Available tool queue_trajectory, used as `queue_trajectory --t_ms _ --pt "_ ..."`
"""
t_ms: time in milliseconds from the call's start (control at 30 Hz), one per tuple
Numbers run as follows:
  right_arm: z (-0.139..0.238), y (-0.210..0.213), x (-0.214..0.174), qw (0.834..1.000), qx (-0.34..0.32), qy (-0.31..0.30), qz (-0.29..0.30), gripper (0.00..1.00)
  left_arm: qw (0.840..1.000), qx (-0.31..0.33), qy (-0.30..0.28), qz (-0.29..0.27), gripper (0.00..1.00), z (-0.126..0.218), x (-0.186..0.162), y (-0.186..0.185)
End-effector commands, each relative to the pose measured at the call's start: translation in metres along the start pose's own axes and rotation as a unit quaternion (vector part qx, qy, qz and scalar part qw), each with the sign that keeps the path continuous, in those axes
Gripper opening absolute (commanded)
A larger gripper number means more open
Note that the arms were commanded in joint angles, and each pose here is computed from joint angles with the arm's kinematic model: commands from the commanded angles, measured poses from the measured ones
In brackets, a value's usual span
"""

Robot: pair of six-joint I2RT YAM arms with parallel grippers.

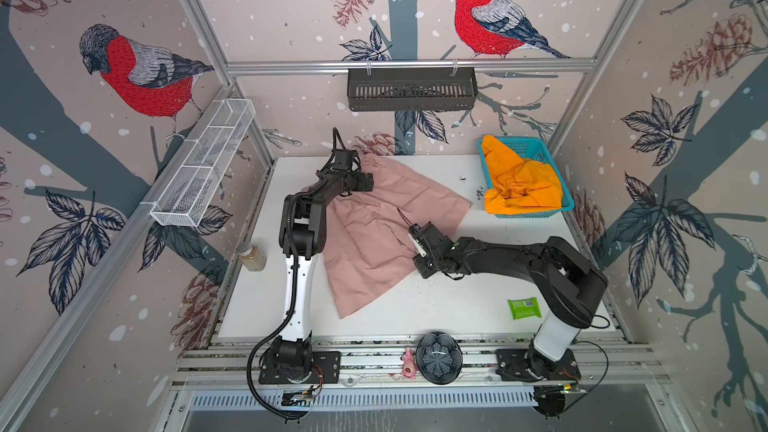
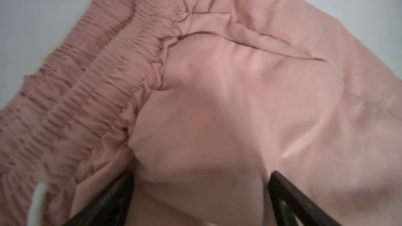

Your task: Fold and stack the shorts

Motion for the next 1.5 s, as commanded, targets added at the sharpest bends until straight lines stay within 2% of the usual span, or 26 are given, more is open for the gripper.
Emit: queue_trajectory --t_ms 0,100,367,467,767,867,1100,1233,1467 --pt "0.026 0.006 0.015 0.997 0.071 -0.027 -0.025 0.63 0.999 0.001 0.023 0.025 0.97 0.012 -0.009 0.002" --pt "0.04 -0.001 0.018 0.988 0.128 -0.039 -0.071 0.67 0.999 0.0 0.019 0.029 0.97 0.018 -0.009 0.001" --pt "0.028 -0.038 0.042 0.969 0.173 -0.091 -0.153 0.72 0.999 -0.001 0.022 0.026 0.97 0.028 -0.008 0.002" --pt "0.015 -0.044 0.056 0.965 0.184 -0.105 -0.154 0.73 0.999 -0.007 0.024 0.027 0.97 0.028 -0.01 0.0" --pt "-0.017 -0.077 0.079 0.965 0.158 -0.117 -0.173 0.72 0.999 -0.008 0.027 0.027 0.97 0.028 -0.015 0.0" --pt "-0.018 -0.085 0.081 0.968 0.141 -0.113 -0.173 0.71 0.999 -0.006 0.026 0.025 0.97 0.028 -0.013 0.001" --pt "-0.007 -0.102 0.073 0.964 0.125 -0.123 -0.198 0.72 0.999 -0.006 0.029 0.027 0.97 0.027 -0.015 0.004" --pt "-0.011 -0.109 0.075 0.955 0.145 -0.132 -0.223 0.73 0.999 -0.009 0.031 0.028 0.97 0.027 -0.016 0.003" --pt "-0.025 -0.099 0.087 0.943 0.197 -0.142 -0.229 0.73 0.999 -0.009 0.033 0.027 0.97 0.027 -0.018 0.002"
Point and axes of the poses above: each gripper's point midway between its finger pads, its own z axis back along the fingers, its own y axis along the line the jaws close on, x = y × z, the point moved 1 cm from there along z, back along the fingers, and after that the axes turned 12 degrees about -z, right-handed, at the moved point
